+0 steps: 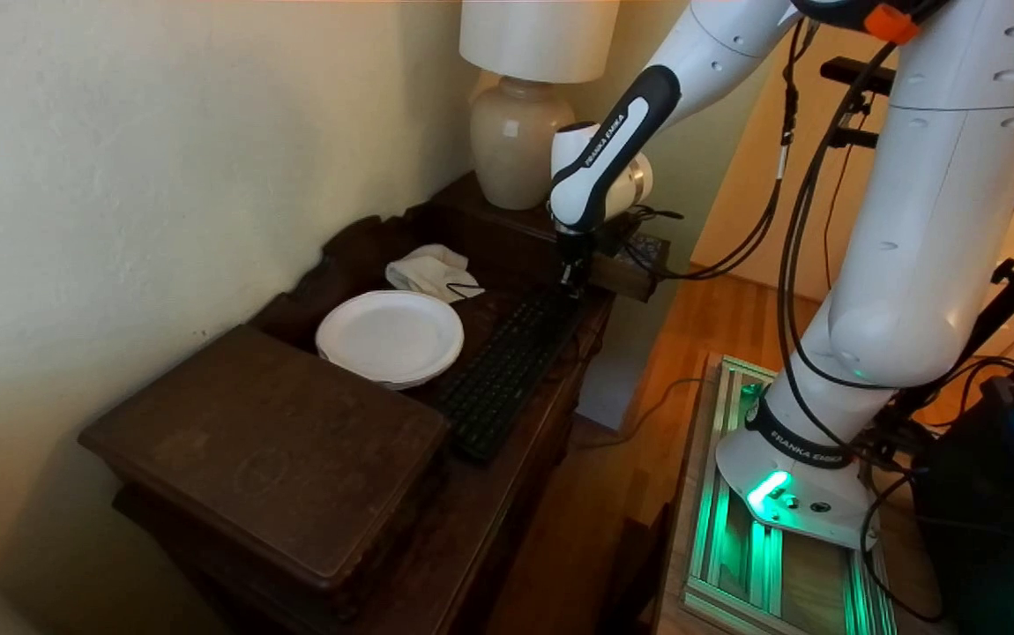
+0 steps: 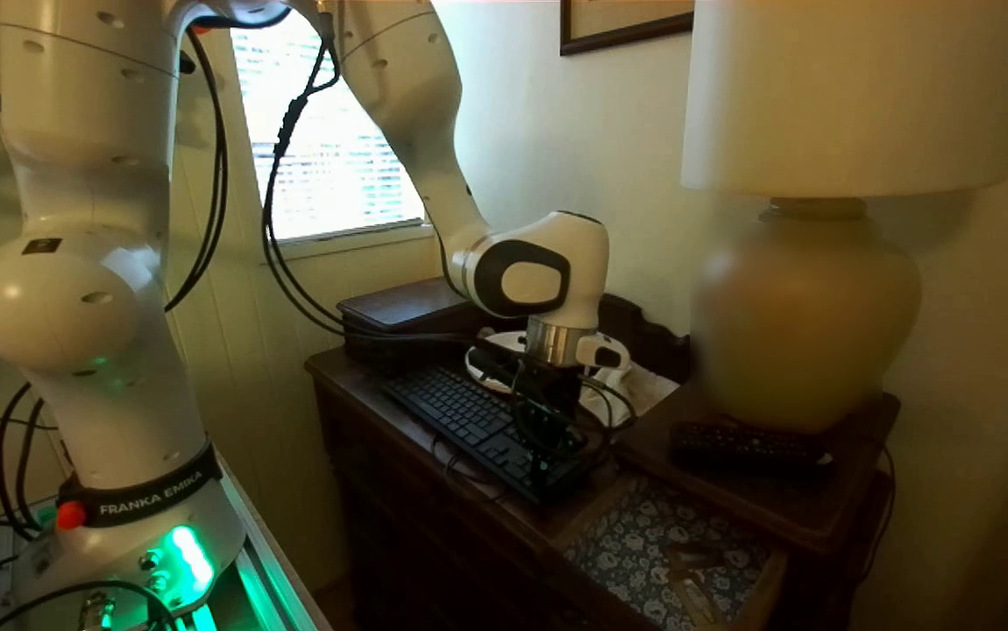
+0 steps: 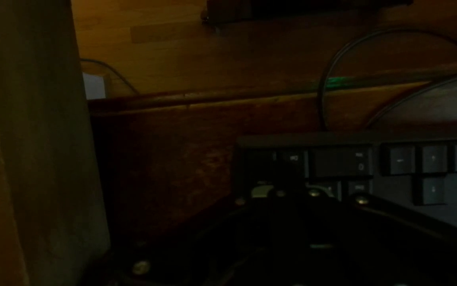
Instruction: Press two keys on the keyboard.
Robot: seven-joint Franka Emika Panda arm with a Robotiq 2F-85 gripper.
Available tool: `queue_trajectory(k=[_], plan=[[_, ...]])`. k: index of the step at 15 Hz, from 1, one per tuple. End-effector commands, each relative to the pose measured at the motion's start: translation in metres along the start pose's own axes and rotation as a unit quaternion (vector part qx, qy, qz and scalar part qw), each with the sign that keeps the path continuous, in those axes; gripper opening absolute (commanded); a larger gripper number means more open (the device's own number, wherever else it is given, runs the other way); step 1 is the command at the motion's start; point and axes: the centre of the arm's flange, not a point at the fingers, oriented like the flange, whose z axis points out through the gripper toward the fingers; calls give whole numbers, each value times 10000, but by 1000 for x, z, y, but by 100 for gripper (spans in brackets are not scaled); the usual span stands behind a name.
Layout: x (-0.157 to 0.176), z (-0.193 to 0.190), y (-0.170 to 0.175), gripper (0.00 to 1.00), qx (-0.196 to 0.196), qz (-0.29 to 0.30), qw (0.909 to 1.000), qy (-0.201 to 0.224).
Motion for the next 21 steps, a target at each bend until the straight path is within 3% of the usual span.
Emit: queue_trajectory(k=[1,9,21], plan=[[-1,7,1,0,-41,128,9999,47],[4,21,1,0,49,59,10000,-17],[-37,-80,-14,0,148,-4,9990,430]])
